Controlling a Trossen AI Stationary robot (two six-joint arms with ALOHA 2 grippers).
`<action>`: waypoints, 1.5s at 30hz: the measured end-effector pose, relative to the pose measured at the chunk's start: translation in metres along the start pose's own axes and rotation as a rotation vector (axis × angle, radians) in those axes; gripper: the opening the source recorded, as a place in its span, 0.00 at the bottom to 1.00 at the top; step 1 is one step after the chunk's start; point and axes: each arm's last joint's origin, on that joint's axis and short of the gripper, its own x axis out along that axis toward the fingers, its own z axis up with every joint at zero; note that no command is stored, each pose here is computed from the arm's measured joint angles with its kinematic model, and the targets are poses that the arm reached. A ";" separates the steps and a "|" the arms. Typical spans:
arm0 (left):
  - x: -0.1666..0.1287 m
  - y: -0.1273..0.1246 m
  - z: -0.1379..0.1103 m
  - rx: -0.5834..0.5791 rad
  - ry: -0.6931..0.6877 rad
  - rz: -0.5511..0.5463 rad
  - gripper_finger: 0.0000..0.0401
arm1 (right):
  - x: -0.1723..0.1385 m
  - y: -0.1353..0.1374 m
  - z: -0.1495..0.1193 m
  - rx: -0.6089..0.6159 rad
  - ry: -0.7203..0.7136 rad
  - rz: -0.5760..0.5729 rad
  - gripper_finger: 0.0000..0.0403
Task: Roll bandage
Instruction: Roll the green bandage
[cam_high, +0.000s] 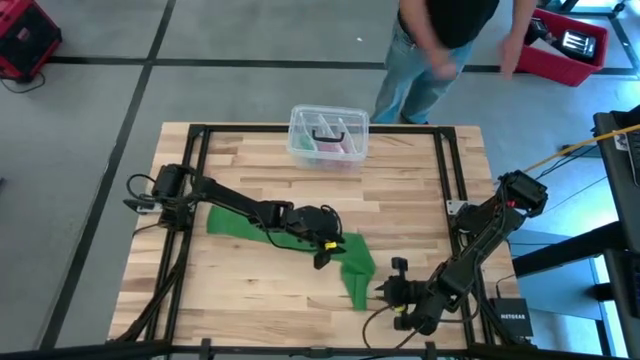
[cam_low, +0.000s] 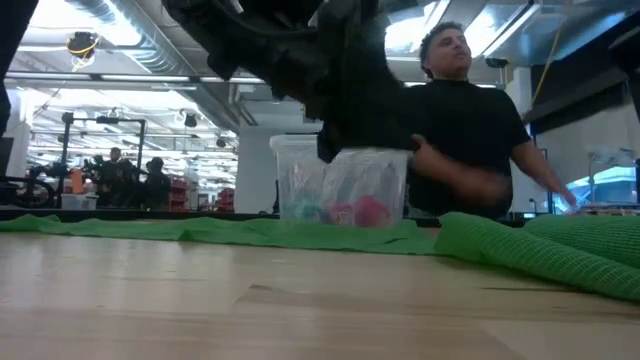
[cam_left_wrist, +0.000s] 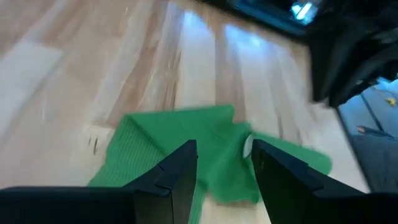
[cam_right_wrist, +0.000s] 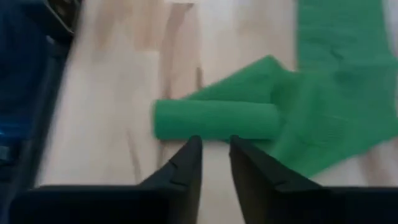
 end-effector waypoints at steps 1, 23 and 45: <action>0.003 0.000 -0.004 -0.006 0.010 0.002 0.37 | 0.002 0.002 0.000 0.017 -0.002 0.019 0.27; 0.057 -0.019 -0.052 -0.065 -0.037 -0.152 0.37 | 0.034 0.055 -0.003 -0.057 -0.012 0.388 0.41; 0.061 -0.020 -0.047 -0.073 -0.055 -0.116 0.37 | 0.011 0.015 -0.027 -0.200 0.158 -0.071 0.30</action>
